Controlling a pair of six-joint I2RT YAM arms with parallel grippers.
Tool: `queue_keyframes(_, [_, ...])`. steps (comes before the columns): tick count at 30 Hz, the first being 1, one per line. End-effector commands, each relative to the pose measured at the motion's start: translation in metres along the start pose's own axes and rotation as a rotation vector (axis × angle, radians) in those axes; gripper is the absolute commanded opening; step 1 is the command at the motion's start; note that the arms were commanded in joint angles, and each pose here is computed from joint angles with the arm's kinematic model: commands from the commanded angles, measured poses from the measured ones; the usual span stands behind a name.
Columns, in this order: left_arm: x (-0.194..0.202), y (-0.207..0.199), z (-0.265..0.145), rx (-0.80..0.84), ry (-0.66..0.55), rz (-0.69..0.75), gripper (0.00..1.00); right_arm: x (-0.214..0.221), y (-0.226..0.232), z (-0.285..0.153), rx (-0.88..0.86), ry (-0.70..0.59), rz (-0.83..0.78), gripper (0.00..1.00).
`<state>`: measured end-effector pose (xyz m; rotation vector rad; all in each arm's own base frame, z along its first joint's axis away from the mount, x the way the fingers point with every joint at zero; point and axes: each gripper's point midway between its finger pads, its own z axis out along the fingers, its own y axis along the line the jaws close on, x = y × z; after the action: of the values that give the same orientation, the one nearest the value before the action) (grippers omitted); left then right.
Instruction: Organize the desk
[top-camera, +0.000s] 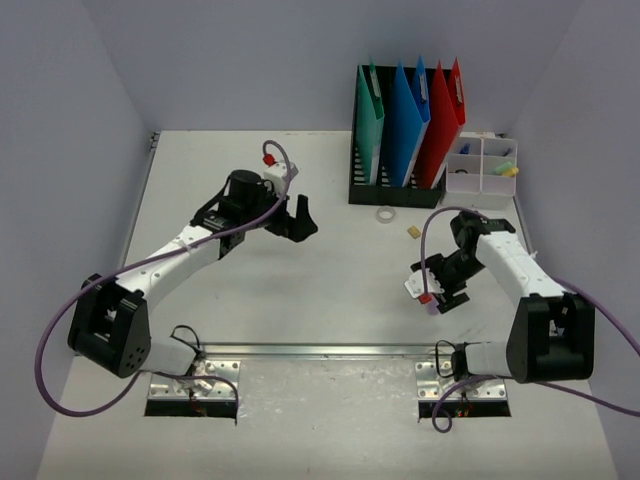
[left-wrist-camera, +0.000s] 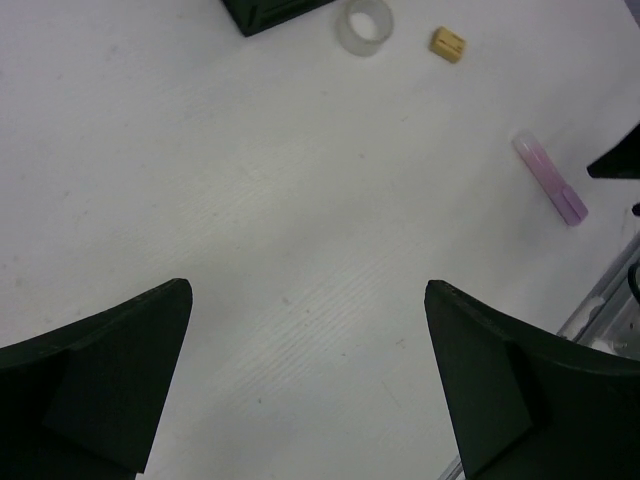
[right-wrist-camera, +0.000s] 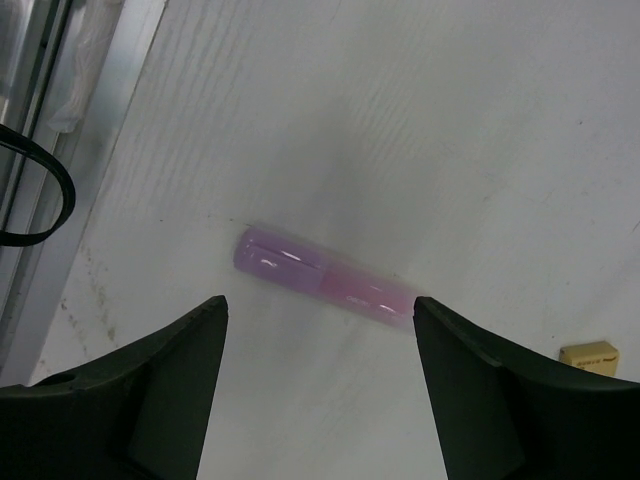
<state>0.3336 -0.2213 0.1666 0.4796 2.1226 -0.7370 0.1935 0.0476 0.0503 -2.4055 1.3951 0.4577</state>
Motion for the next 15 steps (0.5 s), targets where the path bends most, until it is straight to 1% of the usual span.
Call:
queue_keyframes(1, [-0.018,-0.049,0.007,0.191,-0.069,0.268,1.00,-0.003,-0.002,-0.001,-0.027,0.037,-0.519,0.75])
queue_keyframes(3, [-0.026,-0.053,0.013,0.209,-0.066,0.260,1.00,0.001,-0.003,0.003,-0.026,0.059,-0.581,0.75])
queue_keyframes(4, [-0.028,-0.052,0.016,0.207,-0.058,0.252,1.00,0.007,-0.009,0.004,-0.015,0.090,-0.612,0.76])
queue_keyframes(6, [-0.030,-0.048,0.023,0.192,-0.041,0.227,1.00,0.013,-0.020,0.007,0.011,0.130,-0.652,0.77])
queue_keyframes(9, [-0.033,-0.045,0.026,0.175,-0.043,0.198,1.00,0.014,-0.033,0.013,0.040,0.154,-0.697,0.79])
queue_keyframes(12, [-0.029,-0.041,0.022,0.151,-0.049,0.175,1.00,0.016,-0.053,0.022,0.115,0.184,-0.759,0.80])
queue_keyframes(15, [-0.021,-0.035,0.019,0.126,-0.040,0.139,1.00,0.016,-0.066,0.030,0.150,0.188,-0.797,0.81])
